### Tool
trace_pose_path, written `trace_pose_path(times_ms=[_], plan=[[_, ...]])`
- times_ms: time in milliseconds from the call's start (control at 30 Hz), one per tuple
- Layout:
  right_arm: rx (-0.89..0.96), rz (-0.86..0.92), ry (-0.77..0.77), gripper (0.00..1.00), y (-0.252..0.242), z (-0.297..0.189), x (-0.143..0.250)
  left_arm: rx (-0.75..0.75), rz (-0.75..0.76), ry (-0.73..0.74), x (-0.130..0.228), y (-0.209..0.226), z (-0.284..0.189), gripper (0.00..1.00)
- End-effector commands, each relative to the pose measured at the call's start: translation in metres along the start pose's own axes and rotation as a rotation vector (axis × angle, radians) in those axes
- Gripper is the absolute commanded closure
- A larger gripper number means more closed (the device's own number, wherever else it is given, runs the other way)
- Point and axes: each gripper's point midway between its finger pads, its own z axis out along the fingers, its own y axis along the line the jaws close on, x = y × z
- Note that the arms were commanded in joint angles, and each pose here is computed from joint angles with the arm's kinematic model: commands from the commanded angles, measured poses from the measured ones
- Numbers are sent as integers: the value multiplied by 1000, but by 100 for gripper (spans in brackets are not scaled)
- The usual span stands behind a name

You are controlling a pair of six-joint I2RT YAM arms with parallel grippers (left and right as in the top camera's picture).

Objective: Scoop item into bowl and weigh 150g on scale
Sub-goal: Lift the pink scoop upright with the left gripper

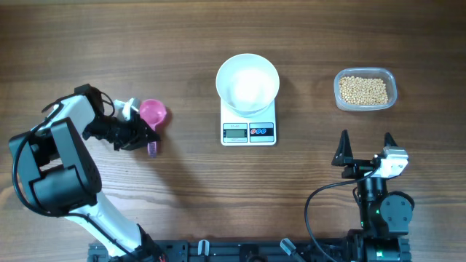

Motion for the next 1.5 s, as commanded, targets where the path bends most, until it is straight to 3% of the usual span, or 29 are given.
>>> trace_pose_path(times_ms=[0, 100, 300, 533, 833, 1467], plan=[[11, -9, -11, 0, -2, 0, -2, 39, -6, 16, 4, -2, 4, 83], [11, -8, -11, 0, -2, 0, -2, 99, -7, 2, 2, -13, 4, 83], [11, -9, -11, 0, -2, 0, -2, 184, -29, 5, 3, -28, 1, 96], [11, -9, -11, 0, -2, 0, -2, 320, -57, -2, 0, -55, -12, 96], [11, -9, -11, 0, -2, 0, -2, 618, -45, -92, -19, -108, -47, 96], [11, -9, -11, 0, -2, 0, -2, 762, -5, -154, -22, -136, -75, 96]])
